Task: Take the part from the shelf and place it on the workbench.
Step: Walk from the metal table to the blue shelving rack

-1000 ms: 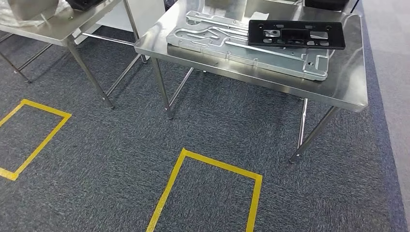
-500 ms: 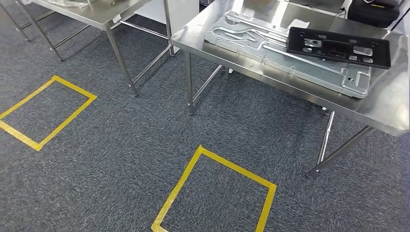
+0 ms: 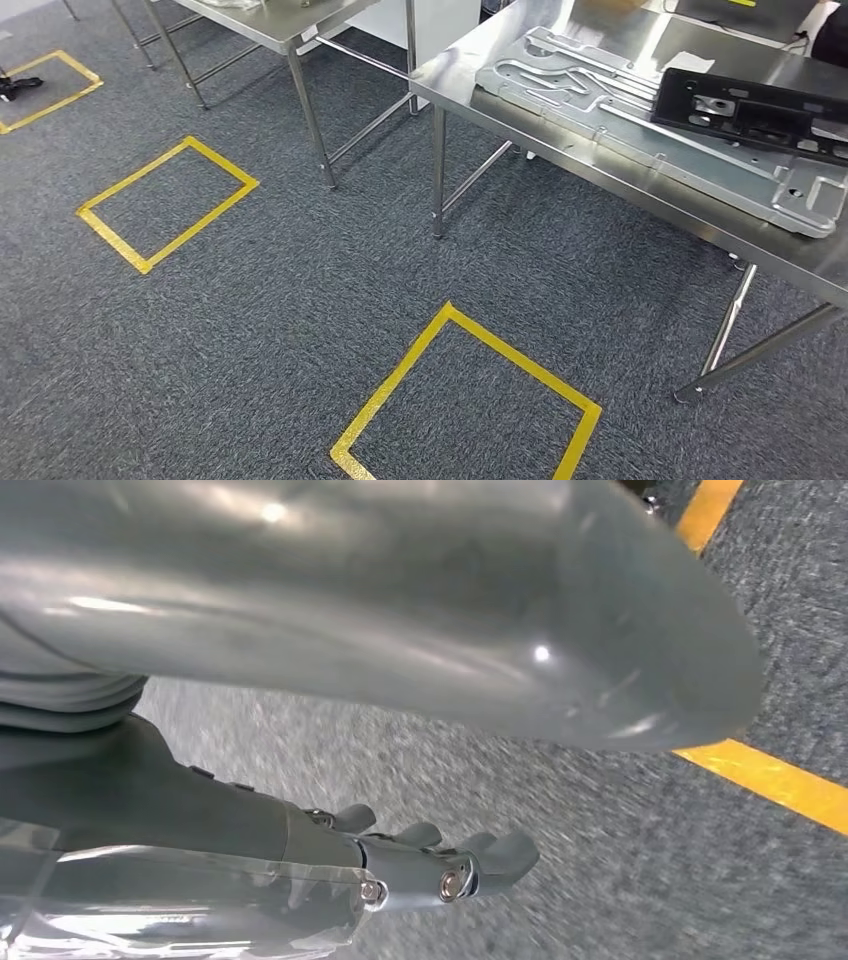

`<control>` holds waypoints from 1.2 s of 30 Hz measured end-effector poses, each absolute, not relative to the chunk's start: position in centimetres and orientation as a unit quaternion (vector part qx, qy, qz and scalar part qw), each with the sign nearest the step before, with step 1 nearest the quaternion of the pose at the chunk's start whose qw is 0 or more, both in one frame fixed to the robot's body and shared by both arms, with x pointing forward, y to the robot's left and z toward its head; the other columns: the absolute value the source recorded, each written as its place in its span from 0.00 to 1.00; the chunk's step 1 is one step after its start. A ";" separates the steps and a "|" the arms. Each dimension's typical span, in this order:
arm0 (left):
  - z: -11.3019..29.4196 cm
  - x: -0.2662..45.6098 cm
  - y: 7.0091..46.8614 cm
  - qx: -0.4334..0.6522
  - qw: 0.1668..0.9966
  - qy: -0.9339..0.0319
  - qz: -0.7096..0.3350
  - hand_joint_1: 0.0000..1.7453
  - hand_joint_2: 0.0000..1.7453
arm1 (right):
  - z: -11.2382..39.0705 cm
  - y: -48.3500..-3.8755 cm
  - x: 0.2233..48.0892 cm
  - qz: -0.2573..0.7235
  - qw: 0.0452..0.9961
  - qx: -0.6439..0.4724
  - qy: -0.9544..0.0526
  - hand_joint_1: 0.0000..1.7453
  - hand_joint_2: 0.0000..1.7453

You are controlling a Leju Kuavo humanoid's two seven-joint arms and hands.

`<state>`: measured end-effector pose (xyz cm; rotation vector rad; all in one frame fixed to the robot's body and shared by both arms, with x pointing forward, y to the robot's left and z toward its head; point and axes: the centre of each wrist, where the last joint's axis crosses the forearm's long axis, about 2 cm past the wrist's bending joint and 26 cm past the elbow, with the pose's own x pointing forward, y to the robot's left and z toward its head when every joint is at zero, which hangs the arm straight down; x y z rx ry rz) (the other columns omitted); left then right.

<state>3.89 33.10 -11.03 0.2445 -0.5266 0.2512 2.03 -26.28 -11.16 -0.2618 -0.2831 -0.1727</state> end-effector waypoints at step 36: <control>-11.1 4.1 32.0 0.116 0.949 -0.292 0.028 0.00 0.00 | -11.2 -26.8 2.4 0.001 0.973 -0.125 -0.196 0.00 0.00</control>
